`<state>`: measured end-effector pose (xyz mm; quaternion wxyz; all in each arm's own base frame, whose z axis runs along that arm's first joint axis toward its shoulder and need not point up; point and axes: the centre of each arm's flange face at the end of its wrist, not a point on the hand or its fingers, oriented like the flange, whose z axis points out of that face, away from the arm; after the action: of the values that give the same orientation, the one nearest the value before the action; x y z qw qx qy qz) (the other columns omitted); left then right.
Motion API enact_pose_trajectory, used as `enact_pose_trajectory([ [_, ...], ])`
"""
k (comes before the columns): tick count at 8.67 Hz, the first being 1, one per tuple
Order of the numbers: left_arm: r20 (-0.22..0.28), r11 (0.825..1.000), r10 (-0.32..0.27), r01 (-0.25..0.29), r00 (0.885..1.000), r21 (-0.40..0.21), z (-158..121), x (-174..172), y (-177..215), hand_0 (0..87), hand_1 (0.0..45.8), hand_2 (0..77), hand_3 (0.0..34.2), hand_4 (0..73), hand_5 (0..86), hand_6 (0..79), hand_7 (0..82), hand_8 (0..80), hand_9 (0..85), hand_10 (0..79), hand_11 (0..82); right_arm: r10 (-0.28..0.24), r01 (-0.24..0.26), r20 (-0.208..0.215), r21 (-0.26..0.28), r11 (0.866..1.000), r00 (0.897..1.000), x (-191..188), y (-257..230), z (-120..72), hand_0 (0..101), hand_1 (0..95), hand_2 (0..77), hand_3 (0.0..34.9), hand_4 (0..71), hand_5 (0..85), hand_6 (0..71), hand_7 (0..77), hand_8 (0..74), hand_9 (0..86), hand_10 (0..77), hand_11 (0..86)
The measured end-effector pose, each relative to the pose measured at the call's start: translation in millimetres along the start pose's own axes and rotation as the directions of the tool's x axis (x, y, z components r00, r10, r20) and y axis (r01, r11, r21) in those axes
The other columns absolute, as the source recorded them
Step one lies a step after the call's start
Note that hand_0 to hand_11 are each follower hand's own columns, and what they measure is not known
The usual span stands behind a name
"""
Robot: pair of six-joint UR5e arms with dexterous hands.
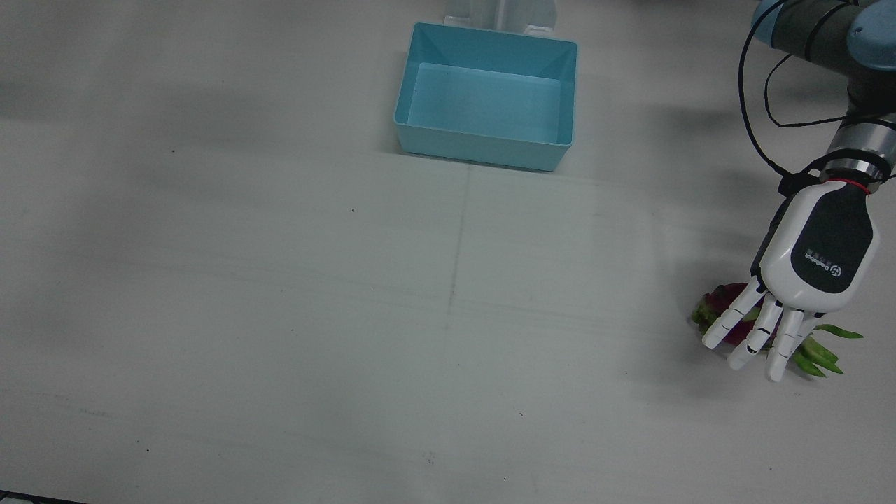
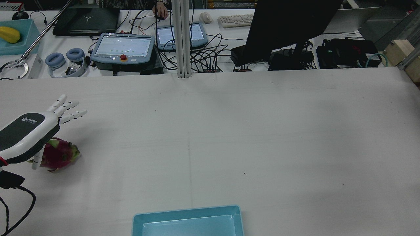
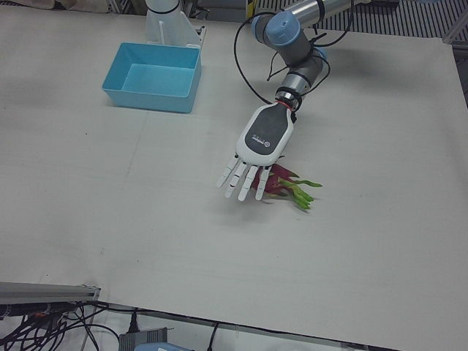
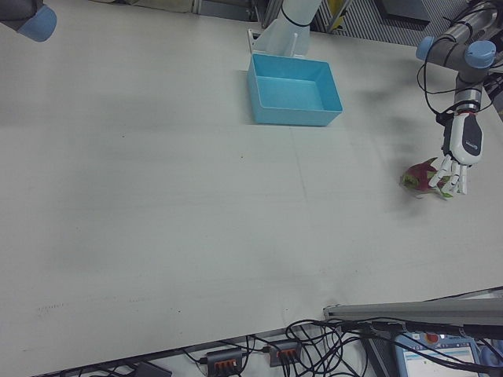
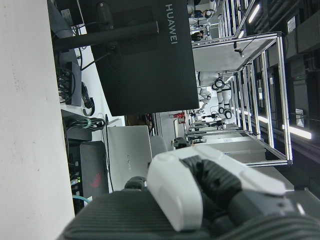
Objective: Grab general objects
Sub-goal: 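Move the left hand down over the pink dragon fruit, then close the left hand's fingers around the dragon fruit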
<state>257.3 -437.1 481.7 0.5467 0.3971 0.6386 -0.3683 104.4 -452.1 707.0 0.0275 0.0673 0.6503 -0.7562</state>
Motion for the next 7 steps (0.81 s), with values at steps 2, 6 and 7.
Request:
enact_pose_trajectory([
  [2, 0.014, 1.000, 0.008, -0.008, 1.000, 0.005, -2.1, -6.3, -3.8, 20.1, 0.0, 1.1, 20.2, 9.8, 2.7, 0.0, 12.5, 1.6, 2.7, 40.4, 0.5, 0.000, 0.000, 0.000, 0.000, 1.000, 1.000, -0.2, -0.2, -0.1, 0, 94.9, 77.4, 0.0, 0.0, 0.0, 0.0, 0.0, 0.0, 0.5, 0.0, 0.5],
  [6, 0.062, 0.999, 0.046, -0.046, 0.997, 0.005, -34.0, -45.1, -19.5, 0.0, 0.0, 0.5, 22.4, 9.8, 2.7, 0.0, 12.0, 1.6, 1.1, 40.4, 0.5, 0.000, 0.000, 0.000, 0.001, 1.000, 1.000, -0.1, -0.7, -0.2, 0, 94.9, 77.4, 0.0, 0.0, 0.0, 0.0, 0.0, 0.0, 0.5, 0.0, 0.5],
  [7, 0.070, 0.999, 0.052, -0.053, 0.996, 0.004, -38.5, -52.9, -21.1, 2.4, 0.0, 1.1, 23.9, 9.8, 2.7, 0.0, 16.4, 1.6, 1.1, 40.4, 0.5, 0.000, 0.000, 0.000, 0.001, 1.000, 1.000, -0.1, -0.6, -0.1, 0, 94.9, 77.4, 0.0, 0.0, 0.0, 0.0, 0.0, 0.0, 0.5, 0.0, 0.5],
])
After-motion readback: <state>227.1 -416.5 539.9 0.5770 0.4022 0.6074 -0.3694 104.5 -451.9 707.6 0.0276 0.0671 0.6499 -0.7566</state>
